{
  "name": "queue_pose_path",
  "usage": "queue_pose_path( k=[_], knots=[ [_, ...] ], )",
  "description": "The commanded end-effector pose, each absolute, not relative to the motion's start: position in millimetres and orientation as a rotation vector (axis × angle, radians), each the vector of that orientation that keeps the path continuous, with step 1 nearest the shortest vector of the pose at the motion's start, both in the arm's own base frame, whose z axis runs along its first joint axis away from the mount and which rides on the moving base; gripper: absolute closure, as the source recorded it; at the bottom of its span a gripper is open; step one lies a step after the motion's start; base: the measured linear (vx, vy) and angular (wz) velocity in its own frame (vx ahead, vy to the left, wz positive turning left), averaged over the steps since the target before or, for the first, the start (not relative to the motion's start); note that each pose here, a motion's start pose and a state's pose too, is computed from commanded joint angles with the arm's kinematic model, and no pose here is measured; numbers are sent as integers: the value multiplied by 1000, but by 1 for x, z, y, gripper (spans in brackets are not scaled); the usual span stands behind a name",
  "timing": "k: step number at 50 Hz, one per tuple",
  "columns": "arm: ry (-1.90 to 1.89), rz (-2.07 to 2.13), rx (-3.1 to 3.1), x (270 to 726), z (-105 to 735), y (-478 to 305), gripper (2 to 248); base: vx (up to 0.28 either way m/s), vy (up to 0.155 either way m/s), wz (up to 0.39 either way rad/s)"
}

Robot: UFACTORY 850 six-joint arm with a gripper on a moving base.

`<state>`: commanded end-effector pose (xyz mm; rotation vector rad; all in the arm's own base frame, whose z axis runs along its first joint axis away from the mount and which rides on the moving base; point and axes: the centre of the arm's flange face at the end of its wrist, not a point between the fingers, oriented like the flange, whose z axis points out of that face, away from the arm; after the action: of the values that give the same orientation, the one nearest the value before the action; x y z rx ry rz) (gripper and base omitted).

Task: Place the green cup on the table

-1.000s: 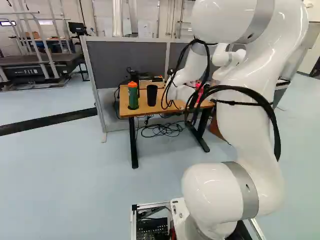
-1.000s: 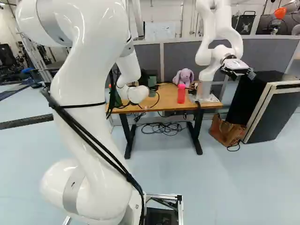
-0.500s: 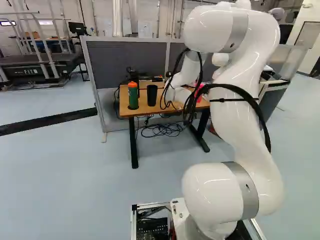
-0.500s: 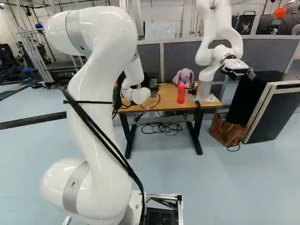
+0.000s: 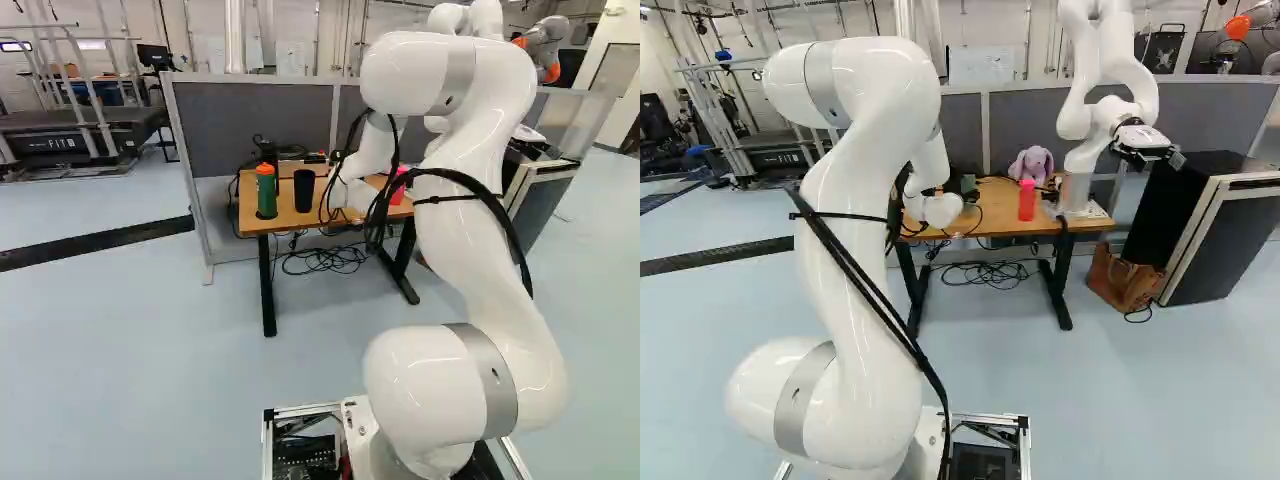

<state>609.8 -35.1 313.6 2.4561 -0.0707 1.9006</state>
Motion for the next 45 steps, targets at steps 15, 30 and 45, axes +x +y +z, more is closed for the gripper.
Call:
queue_pose_path(
  k=[15,30,45],
  knots=[
    [-71,1872,2478,611,297,-35,133,0,0,0],
    [-71,1869,2481,611,296,-35,74,0,0,0],
    [-71,1869,2481,611,296,-35,3,0,0,0]
  ],
)
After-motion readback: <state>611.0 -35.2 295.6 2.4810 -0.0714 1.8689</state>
